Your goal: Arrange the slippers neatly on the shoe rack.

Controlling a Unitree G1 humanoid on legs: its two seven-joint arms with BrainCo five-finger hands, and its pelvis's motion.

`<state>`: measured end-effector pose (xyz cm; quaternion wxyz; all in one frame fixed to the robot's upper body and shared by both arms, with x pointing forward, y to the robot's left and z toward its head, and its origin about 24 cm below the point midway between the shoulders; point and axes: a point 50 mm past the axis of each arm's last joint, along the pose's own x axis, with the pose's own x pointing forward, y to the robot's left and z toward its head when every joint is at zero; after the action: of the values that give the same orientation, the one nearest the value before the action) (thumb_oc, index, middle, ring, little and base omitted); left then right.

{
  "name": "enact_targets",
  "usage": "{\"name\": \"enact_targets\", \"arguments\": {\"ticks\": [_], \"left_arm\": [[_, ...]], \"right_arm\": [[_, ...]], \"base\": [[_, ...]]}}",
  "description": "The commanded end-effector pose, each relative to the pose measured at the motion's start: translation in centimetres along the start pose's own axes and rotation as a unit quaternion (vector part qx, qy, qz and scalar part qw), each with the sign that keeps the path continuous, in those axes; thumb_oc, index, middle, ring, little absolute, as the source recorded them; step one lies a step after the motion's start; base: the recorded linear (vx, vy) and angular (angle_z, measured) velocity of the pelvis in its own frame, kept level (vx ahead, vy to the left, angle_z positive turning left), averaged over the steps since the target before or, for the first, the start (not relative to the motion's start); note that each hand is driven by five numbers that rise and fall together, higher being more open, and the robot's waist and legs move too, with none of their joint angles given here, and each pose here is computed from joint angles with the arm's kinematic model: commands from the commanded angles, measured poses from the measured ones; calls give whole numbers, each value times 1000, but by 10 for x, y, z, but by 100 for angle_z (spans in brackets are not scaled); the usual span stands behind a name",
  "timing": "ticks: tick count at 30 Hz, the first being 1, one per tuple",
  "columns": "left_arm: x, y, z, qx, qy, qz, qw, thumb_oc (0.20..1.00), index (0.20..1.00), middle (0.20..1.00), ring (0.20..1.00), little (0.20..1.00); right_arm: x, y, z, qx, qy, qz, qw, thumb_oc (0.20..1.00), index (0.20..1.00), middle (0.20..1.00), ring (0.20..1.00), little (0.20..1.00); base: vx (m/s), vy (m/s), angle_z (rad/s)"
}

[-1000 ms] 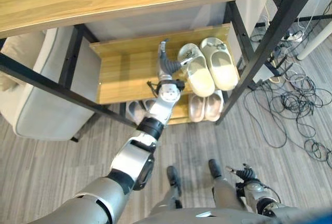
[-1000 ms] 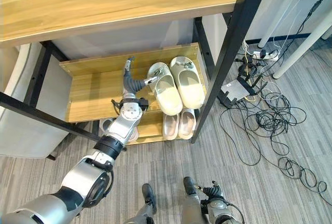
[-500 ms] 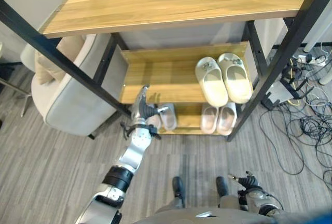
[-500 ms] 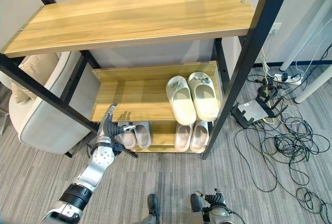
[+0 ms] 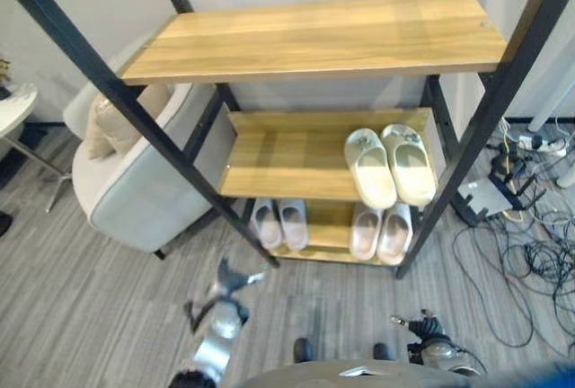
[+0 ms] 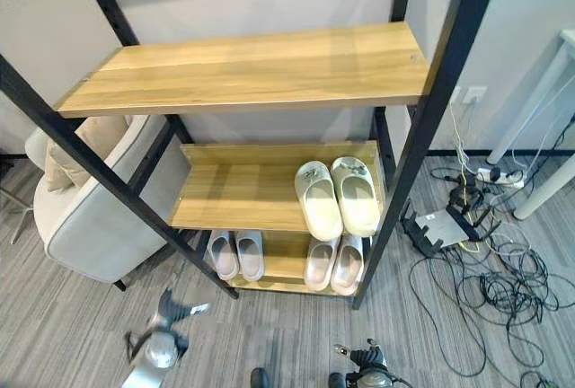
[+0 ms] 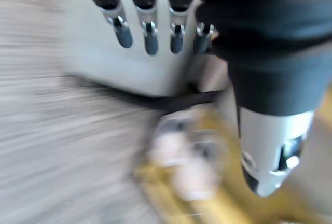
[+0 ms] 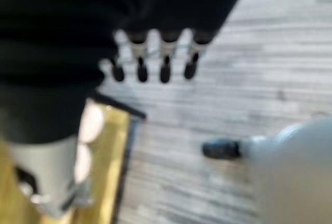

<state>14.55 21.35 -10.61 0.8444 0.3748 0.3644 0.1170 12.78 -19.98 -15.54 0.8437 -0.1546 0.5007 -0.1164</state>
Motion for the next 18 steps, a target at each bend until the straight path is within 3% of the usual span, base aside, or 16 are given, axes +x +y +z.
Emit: {"name": "enact_targets", "arguments": {"ticks": [1,6,12,18], "left_arm": [[2,-2,-30,-27,96,29,995,1000,1000,1000,1000,1000],[-14,-14,-82,55,170,71,981,1000,1000,1000,1000,1000],[-33,-15,-115,47,244,97,964,1000,1000,1000,1000,1000],[-41,-6,-136,48,299,96,948,1000,1000,1000,1000,1000]], "right_arm": [[-1,3,1,-63,-10,2,998,1000,1000,1000,1000,1000],[0,5,-3,-212,-25,19,977,1000,1000,1000,1000,1000],[-6,23,-11,-264,-25,49,963,1000,1000,1000,1000,1000],[-2,12,4,-272,-68,11,960,1000,1000,1000,1000,1000]], "base": [[8,5,7],[-3,3,12],[-1,15,4],[-1,3,1]]}}
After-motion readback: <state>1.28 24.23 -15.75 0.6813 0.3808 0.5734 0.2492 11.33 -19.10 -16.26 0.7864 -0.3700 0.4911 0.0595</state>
